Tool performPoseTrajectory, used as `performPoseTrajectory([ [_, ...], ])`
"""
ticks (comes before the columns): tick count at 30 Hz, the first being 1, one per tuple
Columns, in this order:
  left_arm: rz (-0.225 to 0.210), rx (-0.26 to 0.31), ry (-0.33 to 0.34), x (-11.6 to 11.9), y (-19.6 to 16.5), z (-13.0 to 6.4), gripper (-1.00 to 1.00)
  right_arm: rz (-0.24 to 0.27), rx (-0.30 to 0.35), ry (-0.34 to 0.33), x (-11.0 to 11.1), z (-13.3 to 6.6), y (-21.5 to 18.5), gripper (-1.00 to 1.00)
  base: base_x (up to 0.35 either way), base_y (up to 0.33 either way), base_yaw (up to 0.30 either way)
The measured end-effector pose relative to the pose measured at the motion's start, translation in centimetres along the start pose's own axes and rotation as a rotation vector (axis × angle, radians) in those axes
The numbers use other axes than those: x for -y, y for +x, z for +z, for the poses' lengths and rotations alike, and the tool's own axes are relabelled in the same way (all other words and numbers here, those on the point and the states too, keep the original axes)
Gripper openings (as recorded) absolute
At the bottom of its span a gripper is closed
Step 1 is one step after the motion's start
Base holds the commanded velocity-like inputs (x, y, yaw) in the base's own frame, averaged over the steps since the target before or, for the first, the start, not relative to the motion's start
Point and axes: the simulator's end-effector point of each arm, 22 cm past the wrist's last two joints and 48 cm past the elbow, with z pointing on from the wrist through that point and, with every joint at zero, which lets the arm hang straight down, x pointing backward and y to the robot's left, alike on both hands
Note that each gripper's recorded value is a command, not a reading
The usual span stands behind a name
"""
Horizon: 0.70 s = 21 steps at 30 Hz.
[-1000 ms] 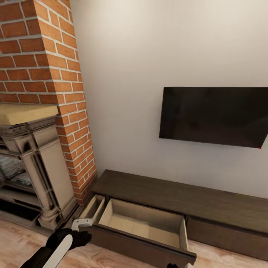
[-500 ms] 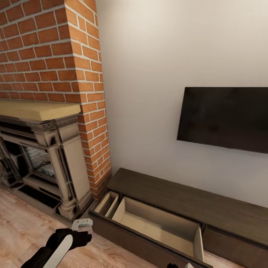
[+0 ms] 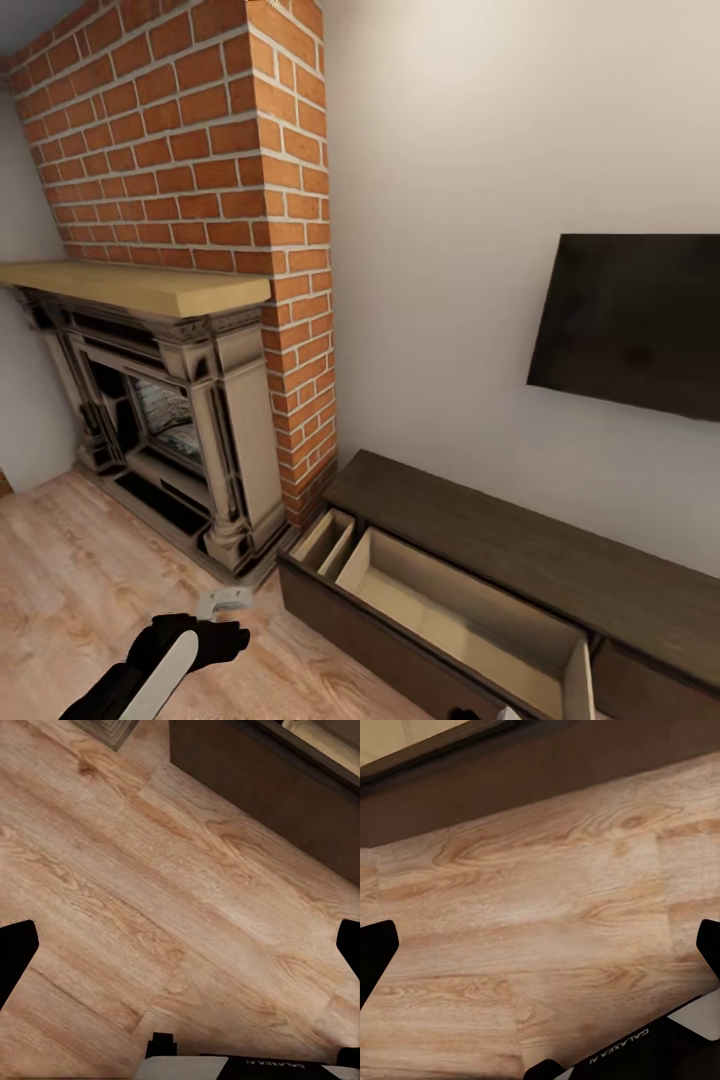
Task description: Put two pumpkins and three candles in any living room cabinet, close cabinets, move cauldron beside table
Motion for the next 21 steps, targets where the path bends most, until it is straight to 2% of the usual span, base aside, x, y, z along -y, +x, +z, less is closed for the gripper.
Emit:
performPoseTrajectory([
  [17, -0.001, -0.002, 0.004, 0.25, 0.07, 0.03, 1.0, -0.001, 0.0, 0.0, 0.0, 0.0, 0.01, 1.0, 0.0, 0.0, 0.292],
  [21, -0.002, -0.002, 0.004, 0.27, 0.07, 0.03, 1.0, -0.015, -0.002, 0.0, -0.07, 0.0, 0.1, 1.0, 0.0, 0.0, 0.292],
])
